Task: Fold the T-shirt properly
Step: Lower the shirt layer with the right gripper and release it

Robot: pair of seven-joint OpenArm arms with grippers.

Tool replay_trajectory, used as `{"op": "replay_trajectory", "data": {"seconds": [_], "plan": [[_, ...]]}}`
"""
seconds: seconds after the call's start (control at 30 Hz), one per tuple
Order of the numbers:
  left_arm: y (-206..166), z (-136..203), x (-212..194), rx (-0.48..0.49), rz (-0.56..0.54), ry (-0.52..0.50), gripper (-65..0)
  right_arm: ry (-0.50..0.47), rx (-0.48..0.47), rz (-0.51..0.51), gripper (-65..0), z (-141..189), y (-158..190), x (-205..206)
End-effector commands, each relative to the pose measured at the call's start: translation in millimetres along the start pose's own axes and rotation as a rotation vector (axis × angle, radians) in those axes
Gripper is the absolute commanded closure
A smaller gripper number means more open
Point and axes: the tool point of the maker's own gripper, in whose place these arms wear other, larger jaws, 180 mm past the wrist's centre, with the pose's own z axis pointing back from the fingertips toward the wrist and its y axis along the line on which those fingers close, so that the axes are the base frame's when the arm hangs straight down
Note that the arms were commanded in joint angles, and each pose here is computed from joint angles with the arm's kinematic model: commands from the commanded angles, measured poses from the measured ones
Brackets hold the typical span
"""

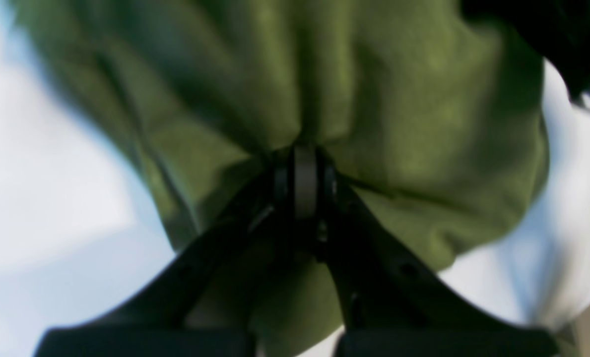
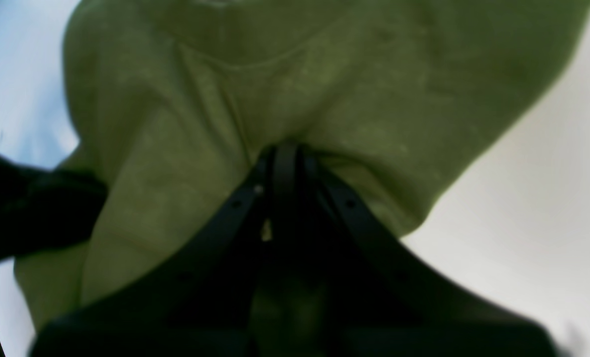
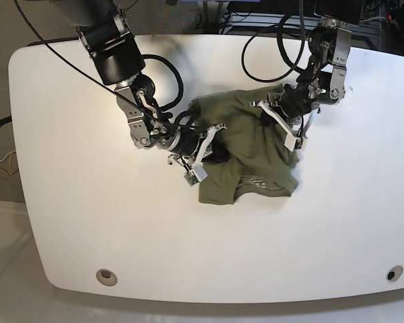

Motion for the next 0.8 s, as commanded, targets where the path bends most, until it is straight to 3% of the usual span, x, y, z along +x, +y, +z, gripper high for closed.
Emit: {"op": "replay_trajectory", "data": {"seconds": [0.0,0.47,0.77], "plan": [[39.7,-2.3,-22.5,0.161,-0.021,0.107,0.0,0.232,-0.158,0.024,0.0,18.1,-39.2,-57.1],[46.4,-9.5,-4.2,0.176,-0.016,0.093,0.0,0.203,-0.16,-0.021,0.0,31.0,-31.8,-71.0],[45.3,-8.6,-4.5,0.174,-0.018,0.091,0.0,0.165,-0.16,0.005,0.0,27.6,-34.4,-42.6]]}}
